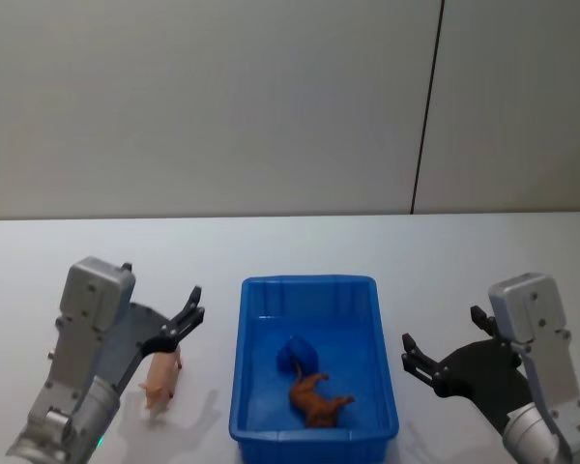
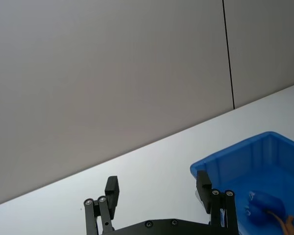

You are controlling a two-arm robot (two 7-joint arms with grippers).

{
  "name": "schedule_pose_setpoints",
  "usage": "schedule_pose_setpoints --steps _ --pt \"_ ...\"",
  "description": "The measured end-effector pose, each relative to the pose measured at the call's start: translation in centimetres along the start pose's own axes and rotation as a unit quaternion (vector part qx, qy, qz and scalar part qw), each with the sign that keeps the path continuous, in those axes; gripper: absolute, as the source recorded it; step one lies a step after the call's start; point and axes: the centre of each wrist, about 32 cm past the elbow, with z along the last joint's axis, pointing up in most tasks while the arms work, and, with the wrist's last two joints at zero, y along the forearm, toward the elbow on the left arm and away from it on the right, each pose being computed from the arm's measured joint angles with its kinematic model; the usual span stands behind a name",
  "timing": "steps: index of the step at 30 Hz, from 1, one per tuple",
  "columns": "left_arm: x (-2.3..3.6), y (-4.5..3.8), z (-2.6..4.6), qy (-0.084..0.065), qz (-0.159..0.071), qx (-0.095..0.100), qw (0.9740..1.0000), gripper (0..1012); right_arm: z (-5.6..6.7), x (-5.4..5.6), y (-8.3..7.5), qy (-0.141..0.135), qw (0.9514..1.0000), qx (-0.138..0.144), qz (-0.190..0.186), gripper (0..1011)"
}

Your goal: Pick up the two dolls from the table and place them into the box.

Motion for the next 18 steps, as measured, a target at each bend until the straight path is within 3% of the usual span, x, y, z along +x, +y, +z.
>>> schedule_pose_setpoints --steps 8,15,18 --pt "0.41 0.54 -1.63 0.013 -0.004 0.019 0.9997 1001 0.0 0.0 0.0 0.000 1.0000 0.000 0.000 1001" --pt "0.49 0.49 -2.97 0.030 -0.012 0.030 0.9990 1001 0.0 0.1 -0.1 0.000 1.0000 0.000 0.000 1001" --pt "0.51 0.36 -3.85 0.041 -0.016 0.036 0.9984 1001 0.0 0.1 -0.1 0.000 1.0000 0.000 0.000 1001"
